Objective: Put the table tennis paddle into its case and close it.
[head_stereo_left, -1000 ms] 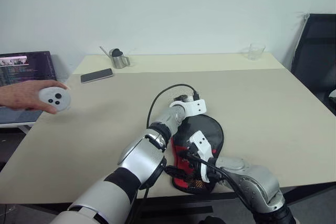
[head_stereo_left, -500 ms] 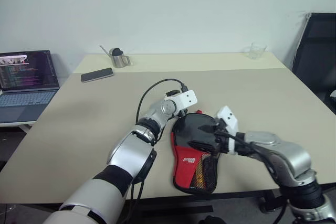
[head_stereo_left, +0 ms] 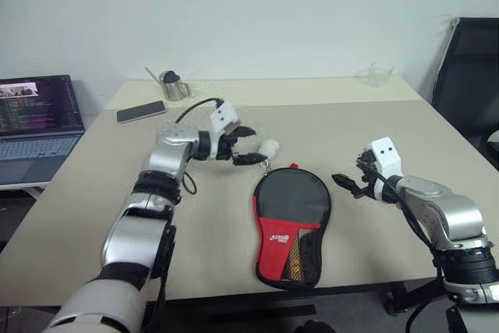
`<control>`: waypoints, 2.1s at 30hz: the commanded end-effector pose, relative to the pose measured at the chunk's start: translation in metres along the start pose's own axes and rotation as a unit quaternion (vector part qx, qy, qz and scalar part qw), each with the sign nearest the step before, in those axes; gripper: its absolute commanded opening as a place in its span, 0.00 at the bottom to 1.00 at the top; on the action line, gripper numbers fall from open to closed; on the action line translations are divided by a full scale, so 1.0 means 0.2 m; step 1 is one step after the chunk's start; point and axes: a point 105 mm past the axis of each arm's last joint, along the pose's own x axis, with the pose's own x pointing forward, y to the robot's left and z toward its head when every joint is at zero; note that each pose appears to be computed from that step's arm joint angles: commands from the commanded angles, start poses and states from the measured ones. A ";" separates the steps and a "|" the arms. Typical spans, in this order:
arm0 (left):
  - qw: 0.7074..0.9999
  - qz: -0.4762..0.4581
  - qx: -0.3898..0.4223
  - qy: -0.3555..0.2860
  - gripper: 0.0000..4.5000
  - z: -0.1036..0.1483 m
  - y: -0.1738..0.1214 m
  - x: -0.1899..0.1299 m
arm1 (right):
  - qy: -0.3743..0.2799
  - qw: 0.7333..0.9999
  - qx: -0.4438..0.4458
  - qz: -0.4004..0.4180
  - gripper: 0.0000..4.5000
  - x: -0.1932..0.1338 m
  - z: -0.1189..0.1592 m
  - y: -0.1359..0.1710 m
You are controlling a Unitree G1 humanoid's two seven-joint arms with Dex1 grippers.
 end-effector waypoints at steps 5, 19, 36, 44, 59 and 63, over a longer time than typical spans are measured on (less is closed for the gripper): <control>1.000 -0.017 -0.007 0.018 0.99 0.01 -0.20 -0.20 | 0.033 0.999 -0.027 -0.031 1.00 0.05 -0.06 0.04; 0.999 0.016 -0.021 0.023 0.99 0.02 -0.23 -0.22 | 0.002 0.998 -0.040 0.042 1.00 0.15 0.02 0.28; 0.999 -0.019 -0.027 -0.006 0.99 0.07 -0.30 -0.18 | 0.042 0.996 -0.037 -0.067 1.00 0.06 -0.08 -0.07; 1.000 -0.018 -0.023 -0.008 0.99 0.08 -0.30 -0.17 | 0.032 0.998 -0.045 -0.012 1.00 0.14 -0.05 0.15; 1.000 -0.007 -0.013 0.004 0.99 0.07 -0.30 -0.16 | 0.006 0.999 -0.043 0.023 1.00 0.19 0.03 0.28; 0.999 0.045 -0.023 -0.009 0.99 0.06 -0.24 -0.02 | -0.002 0.999 -0.039 -0.011 1.00 0.19 0.07 0.16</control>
